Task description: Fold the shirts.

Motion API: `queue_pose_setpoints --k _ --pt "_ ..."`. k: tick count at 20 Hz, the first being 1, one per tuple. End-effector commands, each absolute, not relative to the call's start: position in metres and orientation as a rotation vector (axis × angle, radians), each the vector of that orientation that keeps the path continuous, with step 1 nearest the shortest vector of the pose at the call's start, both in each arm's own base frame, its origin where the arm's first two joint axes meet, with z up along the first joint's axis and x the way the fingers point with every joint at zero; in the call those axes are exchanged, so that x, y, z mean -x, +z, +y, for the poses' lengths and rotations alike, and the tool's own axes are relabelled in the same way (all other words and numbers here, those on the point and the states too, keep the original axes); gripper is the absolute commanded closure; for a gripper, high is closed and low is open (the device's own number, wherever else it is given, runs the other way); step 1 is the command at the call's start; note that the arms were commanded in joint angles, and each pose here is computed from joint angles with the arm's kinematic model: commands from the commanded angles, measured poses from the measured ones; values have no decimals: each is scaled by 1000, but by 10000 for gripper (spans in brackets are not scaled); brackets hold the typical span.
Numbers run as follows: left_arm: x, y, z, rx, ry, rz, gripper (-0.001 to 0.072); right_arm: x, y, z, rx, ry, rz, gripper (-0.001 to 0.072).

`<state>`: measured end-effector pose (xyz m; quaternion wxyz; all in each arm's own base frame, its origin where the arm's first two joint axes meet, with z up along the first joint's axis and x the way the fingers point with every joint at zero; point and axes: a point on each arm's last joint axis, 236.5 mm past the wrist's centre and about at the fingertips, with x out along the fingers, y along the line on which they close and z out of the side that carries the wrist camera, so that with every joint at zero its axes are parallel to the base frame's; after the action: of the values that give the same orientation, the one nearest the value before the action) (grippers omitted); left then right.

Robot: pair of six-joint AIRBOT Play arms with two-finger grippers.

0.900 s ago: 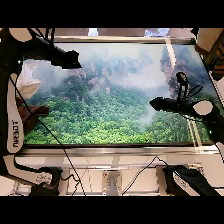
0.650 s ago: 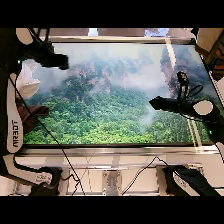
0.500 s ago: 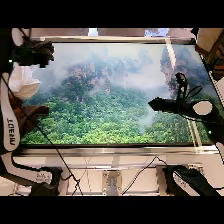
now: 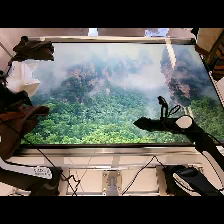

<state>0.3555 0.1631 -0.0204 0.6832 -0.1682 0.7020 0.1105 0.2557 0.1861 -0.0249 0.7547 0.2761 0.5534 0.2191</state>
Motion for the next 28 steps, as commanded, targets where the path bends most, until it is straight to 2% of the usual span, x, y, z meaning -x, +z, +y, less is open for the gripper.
queue_pose_setpoints --k 1,4,8,9,11,13,14,16,18,20,22,24,28 --pt "-324 -89 142 381 176 1704 54 -239 -34 210 -697 494 1235 281" --pt "-328 -120 113 296 98 1787 53 -243 -27 220 -733 504 1205 281" --pt "-343 -136 122 -23 130 1792 76 -244 -25 222 -749 504 1201 282" --pt "-347 -134 125 -80 150 1784 217 -245 -24 223 -760 505 1199 282" --pt "-349 -133 121 -116 141 1788 680 -246 -21 225 -780 507 1194 288" --pt "-348 -131 103 -61 106 1804 693 -253 -17 223 -760 513 1161 348" --pt "-351 -129 83 12 53 1799 692 -259 -14 222 -746 514 1133 351" --pt "-376 -114 18 201 -151 1711 694 -278 -4 217 -717 496 1060 351" --pt "-422 -57 -73 410 -457 1488 695 -295 9 211 -657 488 989 351" --pt "-460 37 -158 497 -730 1213 697 -310 20 203 -589 476 932 353" --pt "-466 114 -225 399 -892 1036 697 -323 28 189 -571 450 900 353" --pt "-451 166 -288 237 -1011 909 697 -335 31 166 -561 401 881 353" --pt "-416 191 -368 140 -1096 836 682 -329 18 125 -523 347 955 348"
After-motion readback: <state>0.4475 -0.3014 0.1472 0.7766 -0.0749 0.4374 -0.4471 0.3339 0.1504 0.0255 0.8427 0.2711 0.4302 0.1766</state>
